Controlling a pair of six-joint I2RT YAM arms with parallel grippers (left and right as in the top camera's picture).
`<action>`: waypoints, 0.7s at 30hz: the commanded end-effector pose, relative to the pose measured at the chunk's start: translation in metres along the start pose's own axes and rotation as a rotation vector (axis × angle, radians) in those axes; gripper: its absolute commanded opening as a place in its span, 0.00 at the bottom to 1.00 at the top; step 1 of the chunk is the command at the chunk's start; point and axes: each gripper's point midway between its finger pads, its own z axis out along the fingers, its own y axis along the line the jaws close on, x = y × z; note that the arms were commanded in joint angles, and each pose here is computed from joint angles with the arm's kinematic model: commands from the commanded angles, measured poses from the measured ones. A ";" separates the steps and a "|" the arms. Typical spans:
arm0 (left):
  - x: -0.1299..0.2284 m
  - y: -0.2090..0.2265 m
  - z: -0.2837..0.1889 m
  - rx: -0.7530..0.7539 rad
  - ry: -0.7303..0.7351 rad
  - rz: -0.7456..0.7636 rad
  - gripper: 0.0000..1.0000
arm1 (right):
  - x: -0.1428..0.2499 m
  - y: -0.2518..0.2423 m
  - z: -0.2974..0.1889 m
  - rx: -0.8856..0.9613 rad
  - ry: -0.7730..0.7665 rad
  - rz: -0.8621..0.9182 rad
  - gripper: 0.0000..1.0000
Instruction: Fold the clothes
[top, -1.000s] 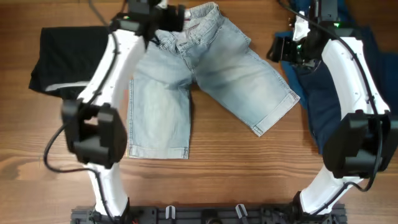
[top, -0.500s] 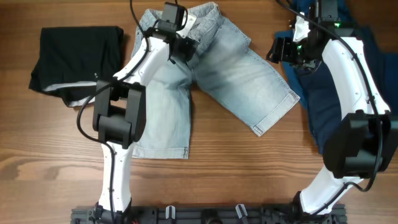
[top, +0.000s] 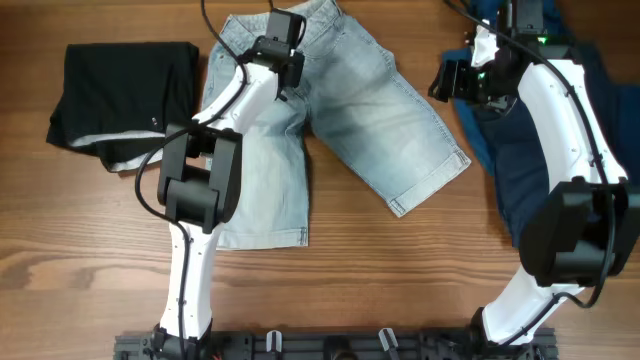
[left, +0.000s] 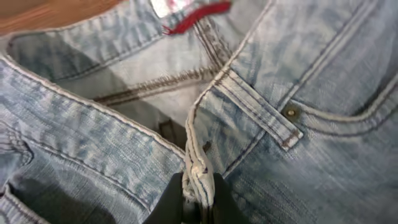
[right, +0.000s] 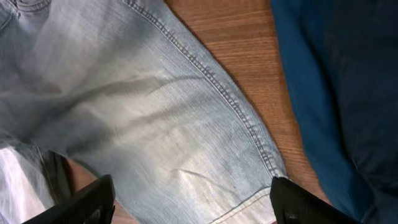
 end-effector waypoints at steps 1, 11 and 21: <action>-0.055 0.025 -0.035 -0.048 -0.143 -0.124 0.10 | -0.008 0.005 -0.009 -0.013 -0.034 -0.031 0.81; -0.109 0.044 -0.054 -0.068 -0.362 -0.271 0.04 | -0.005 0.005 -0.008 -0.013 -0.027 -0.030 0.81; -0.111 0.098 -0.107 -0.148 -0.325 -0.349 1.00 | -0.002 0.004 -0.008 -0.012 -0.014 -0.026 0.81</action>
